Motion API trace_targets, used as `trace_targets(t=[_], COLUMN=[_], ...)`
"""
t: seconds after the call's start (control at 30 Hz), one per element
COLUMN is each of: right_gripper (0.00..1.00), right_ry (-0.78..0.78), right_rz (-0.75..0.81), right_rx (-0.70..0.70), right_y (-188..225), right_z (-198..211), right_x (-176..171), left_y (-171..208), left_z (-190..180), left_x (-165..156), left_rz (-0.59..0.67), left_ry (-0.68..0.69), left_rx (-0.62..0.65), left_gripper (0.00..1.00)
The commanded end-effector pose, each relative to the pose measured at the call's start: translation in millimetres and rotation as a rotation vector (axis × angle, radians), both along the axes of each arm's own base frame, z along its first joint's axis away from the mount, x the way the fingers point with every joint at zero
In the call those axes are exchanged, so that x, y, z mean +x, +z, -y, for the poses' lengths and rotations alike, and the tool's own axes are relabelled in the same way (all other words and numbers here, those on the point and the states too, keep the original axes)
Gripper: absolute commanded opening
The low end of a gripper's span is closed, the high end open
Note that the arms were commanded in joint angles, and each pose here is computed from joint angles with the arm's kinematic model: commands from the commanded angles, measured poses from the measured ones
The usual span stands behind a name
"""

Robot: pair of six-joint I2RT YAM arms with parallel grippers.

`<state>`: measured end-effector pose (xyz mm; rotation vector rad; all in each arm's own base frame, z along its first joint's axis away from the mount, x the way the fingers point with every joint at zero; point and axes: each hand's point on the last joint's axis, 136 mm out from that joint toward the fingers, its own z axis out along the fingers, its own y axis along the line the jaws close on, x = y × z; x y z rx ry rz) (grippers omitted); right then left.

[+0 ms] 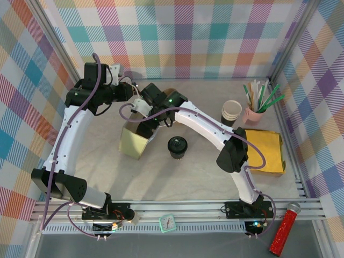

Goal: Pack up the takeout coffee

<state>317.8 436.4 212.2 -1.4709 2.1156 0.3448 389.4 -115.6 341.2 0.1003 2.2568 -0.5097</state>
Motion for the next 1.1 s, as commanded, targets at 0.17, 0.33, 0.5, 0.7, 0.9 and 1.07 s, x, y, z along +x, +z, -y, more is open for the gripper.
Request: trace_targets(t=[0.17,0.33,0.5,0.7,0.9,1.07], right_gripper=[0.99,0.99,0.99,0.99,0.99,0.99], right_ry=[-0.024,-0.045,-0.059,-0.086,-0.210,-0.411], right_rz=[0.065,0.079,0.107,0.126,0.143,0.084], right_rx=[0.092,0.128,0.163,0.191,0.269,0.342], right_y=[50,66,82,98,130,146], right_z=[3,6,8,13,32,62], right_x=[-3,-3,-3,-3,5,16], left_y=[8,9,8,7,6,5], left_z=[-10,-10,-12,-14,-19,-21], left_x=[-5,-5,-5,-5,-4,-3], left_rz=[0.023,0.025,0.025,0.024,0.027,0.025], left_ry=[0.026,0.028,0.034,0.047,0.067,0.081], left_rx=[-0.007,-0.008,-0.004,0.001,0.009,0.010], left_gripper=[0.19,0.19,0.19,0.19,0.18,0.18])
